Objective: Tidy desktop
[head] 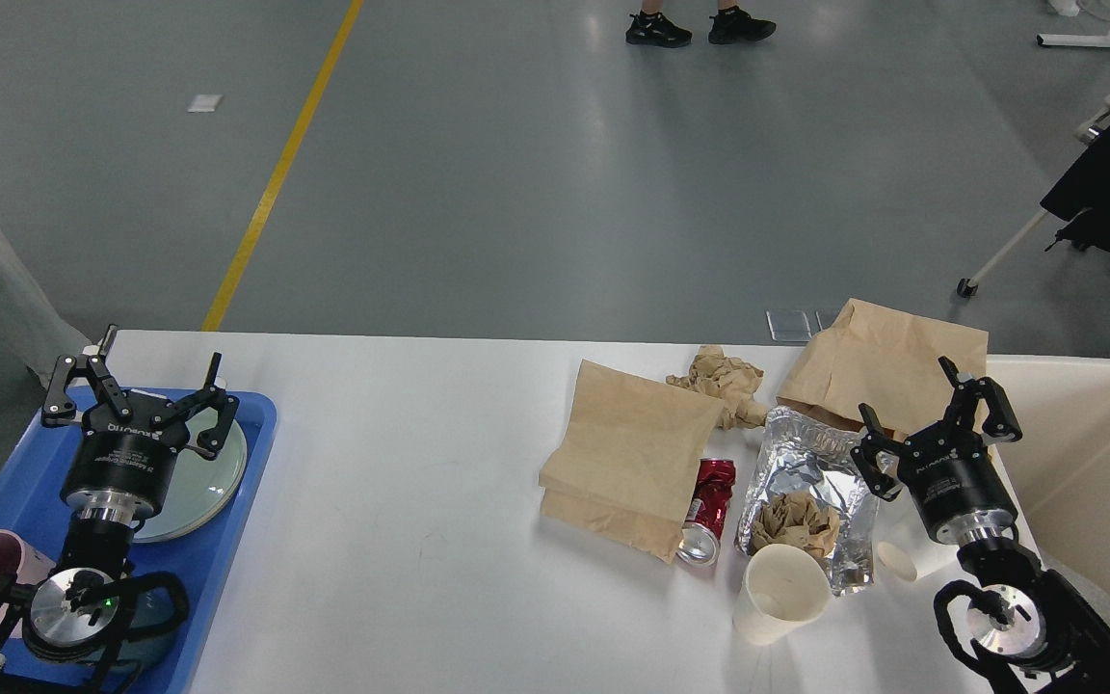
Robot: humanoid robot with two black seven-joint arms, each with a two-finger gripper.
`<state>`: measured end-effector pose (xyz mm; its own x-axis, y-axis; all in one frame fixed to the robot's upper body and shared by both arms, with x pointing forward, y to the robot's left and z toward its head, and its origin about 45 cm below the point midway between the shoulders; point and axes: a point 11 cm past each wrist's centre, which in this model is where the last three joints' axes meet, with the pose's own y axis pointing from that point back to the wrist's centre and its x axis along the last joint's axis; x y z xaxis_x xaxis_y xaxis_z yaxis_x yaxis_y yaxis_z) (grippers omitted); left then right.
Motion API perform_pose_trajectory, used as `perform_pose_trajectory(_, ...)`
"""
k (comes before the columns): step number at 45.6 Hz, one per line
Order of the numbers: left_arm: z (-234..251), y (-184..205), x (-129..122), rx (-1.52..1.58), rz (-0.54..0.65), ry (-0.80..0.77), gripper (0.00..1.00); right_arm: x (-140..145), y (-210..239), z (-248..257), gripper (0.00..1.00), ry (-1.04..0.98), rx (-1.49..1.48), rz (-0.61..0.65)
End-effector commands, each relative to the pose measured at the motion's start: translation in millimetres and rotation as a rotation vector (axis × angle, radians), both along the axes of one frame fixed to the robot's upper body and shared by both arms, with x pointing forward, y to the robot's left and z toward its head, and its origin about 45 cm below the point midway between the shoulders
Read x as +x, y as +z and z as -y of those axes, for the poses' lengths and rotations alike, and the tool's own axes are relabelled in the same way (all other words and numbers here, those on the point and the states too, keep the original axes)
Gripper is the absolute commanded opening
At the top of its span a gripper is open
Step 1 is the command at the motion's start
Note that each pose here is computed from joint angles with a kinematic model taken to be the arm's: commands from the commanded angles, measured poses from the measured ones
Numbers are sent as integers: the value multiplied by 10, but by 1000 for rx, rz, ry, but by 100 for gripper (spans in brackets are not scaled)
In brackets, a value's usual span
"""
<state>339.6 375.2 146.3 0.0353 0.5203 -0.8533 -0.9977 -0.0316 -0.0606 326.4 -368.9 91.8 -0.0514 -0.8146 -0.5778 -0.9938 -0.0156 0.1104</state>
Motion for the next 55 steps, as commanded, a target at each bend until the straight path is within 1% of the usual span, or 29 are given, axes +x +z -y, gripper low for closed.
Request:
perform_pose_trajectory(1, 10, -43, 85, -30, -50, -92, 96, -5, -5, 1, 100, 0, 0, -1)
perform_pose_trajectory(6, 7, 8, 173, -76, -33, -78, 96, 1, 0, 0, 100, 0, 0, 0)
perform_pose_trajectory(15, 23, -2, 166, -83, -9, -46, 96, 1, 0, 0, 100, 0, 0, 0)
perform_pose_trajectory(23, -53, 22, 157, -84, 26, 16, 96, 1, 0, 0, 100, 0, 0, 0)
perform_pose_trajectory(28, -77, -5, 152, -77, 17, 20, 96, -5, -5, 1, 100, 0, 0, -1)
perform_pose_trajectory(35, 33, -173, 87, -113, -2, 11, 96, 1, 0, 0, 100, 0, 0, 0)
perform_pose_trajectory(40, 80, -219, 78, -141, -4, 11, 96, 1, 0, 0, 100, 0, 0, 0)
perform_pose_trajectory(49, 72, -291, 200, -154, -15, 20, 96, 1, 0, 0, 100, 0, 0, 0)
perform_pose_trajectory(51, 91, -292, 218, -153, 10, -4, 96, 1, 0, 0, 100, 0, 0, 0)
perform_pose_trajectory(55, 133, -302, 207, -130, 17, -57, 96, 1, 0, 2, 100, -2, 1, -1)
